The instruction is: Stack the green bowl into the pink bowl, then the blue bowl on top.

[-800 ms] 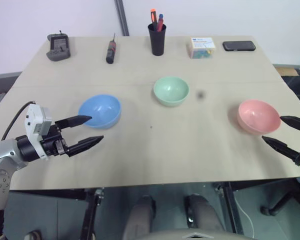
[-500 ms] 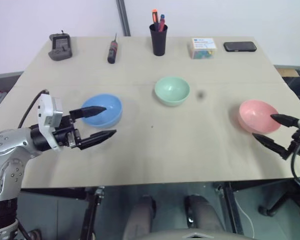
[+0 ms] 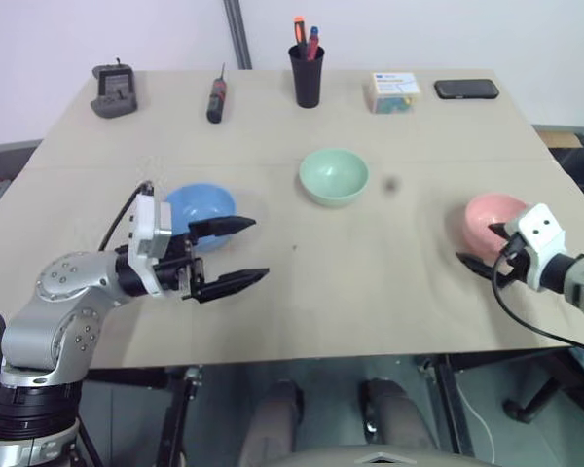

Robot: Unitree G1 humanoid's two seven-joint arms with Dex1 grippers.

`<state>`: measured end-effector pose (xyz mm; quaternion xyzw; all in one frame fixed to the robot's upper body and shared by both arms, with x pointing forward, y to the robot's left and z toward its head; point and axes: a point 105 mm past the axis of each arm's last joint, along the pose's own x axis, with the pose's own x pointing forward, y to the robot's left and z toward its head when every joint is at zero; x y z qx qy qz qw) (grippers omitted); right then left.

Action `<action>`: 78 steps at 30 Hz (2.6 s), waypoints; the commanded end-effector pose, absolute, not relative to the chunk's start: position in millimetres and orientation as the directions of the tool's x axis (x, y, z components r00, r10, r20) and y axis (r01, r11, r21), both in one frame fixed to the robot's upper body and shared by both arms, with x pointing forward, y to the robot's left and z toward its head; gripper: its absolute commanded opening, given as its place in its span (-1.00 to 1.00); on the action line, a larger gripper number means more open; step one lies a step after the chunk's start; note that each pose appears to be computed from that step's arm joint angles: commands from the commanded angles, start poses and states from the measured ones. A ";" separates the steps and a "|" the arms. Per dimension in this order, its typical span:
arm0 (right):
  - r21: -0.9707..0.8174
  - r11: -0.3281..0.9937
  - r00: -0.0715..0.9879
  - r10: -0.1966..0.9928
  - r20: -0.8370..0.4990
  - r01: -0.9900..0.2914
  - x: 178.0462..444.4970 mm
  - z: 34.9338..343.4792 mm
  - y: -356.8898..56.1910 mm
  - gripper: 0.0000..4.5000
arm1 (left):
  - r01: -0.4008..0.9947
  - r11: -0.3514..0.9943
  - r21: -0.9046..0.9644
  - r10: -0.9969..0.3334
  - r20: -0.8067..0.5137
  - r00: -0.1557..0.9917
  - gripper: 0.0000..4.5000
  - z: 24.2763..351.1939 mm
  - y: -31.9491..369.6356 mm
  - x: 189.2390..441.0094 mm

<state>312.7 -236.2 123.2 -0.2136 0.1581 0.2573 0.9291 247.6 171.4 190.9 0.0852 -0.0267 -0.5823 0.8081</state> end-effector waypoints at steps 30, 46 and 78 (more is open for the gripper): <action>-0.362 0.201 0.326 0.886 -0.329 -0.910 291.4 129.9 -5.5 -0.29 | 0.672 0.661 0.333 -0.704 -0.036 0.710 1.00 192.3 208.3 268.1; -0.398 0.345 0.362 0.931 0.035 -0.850 290.1 218.1 -48.7 0.68 | 0.454 0.591 0.667 -0.318 -0.325 0.891 1.00 191.0 229.5 298.9; -0.756 0.339 0.670 0.722 -0.173 -0.560 373.5 195.1 -133.5 0.68 | 0.712 0.481 0.512 -0.769 -0.143 0.623 1.00 225.5 196.1 317.1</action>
